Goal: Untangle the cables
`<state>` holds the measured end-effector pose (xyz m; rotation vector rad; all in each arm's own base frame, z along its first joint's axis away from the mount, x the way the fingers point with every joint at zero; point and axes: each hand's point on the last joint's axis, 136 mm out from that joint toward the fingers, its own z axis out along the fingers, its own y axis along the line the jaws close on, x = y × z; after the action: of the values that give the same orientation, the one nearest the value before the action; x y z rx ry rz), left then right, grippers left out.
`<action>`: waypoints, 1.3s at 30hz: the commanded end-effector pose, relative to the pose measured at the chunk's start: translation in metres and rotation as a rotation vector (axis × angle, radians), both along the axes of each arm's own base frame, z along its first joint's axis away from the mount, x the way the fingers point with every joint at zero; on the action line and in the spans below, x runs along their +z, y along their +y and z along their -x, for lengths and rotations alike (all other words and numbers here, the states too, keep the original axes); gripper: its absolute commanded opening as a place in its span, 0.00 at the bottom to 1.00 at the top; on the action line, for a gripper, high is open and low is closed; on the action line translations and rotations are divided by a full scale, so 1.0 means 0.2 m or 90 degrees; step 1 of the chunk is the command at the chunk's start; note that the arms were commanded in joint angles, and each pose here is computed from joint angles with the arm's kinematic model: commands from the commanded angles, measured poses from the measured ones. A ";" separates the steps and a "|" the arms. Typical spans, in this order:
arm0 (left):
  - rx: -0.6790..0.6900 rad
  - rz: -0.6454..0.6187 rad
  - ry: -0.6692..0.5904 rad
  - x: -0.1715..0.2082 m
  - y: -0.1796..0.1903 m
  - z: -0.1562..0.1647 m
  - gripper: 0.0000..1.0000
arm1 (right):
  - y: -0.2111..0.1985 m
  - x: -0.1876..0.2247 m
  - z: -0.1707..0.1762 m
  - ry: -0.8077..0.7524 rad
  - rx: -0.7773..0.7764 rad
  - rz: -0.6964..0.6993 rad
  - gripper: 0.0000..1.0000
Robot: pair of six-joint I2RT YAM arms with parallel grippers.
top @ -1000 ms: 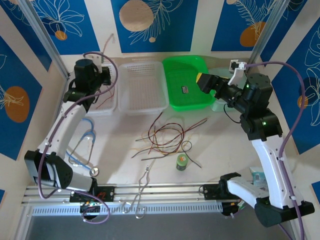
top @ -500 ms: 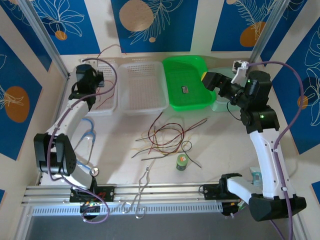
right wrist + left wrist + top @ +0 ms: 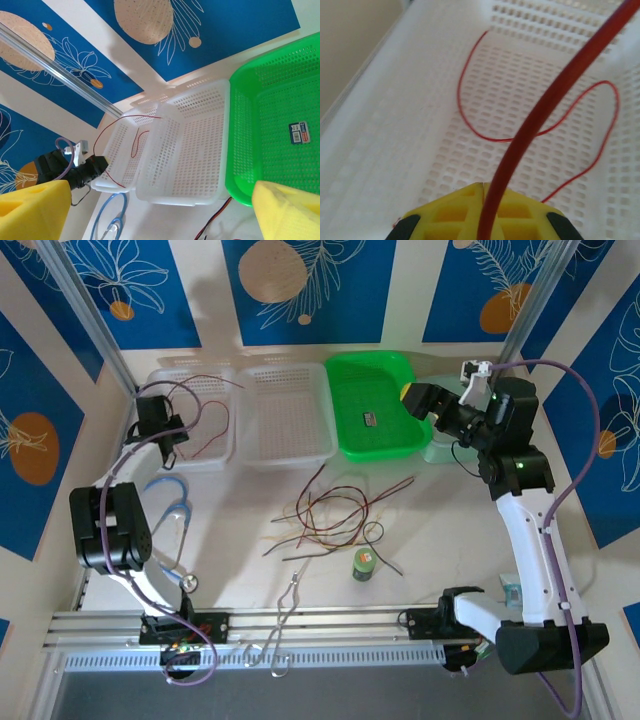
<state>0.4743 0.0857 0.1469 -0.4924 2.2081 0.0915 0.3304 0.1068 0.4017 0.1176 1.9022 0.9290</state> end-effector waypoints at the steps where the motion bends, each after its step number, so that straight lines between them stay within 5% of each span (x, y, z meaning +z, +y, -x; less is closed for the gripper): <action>1: 0.067 0.037 -0.008 0.02 0.08 0.06 0.00 | 0.01 0.01 0.03 0.000 0.012 -0.011 0.93; 7: 0.116 0.040 -0.002 -0.02 0.17 0.11 0.00 | 0.01 0.03 0.04 -0.007 0.012 -0.009 0.93; 21: -0.112 0.189 0.194 -0.34 -0.28 -0.21 0.00 | -0.02 -0.01 0.01 0.003 -0.002 0.001 0.93; 30: -0.123 0.207 0.299 -0.54 -0.33 -0.28 0.00 | -0.02 -0.02 -0.02 0.011 -0.003 0.003 0.93; 31: -0.125 0.205 0.305 -0.55 -0.33 -0.28 0.02 | -0.02 -0.02 -0.02 0.011 -0.004 0.002 0.93; 36: -0.142 0.197 0.283 -0.48 -0.34 -0.28 0.50 | -0.01 -0.02 -0.03 0.015 0.001 -0.010 0.93; 39: -0.149 0.172 0.246 -0.33 -0.34 -0.29 0.67 | 0.03 -0.03 -0.04 0.021 0.014 -0.018 0.92</action>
<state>0.5365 0.0156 0.0452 -0.4163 2.6984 -0.2810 0.3388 0.1050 0.3932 0.1461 1.9266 0.9352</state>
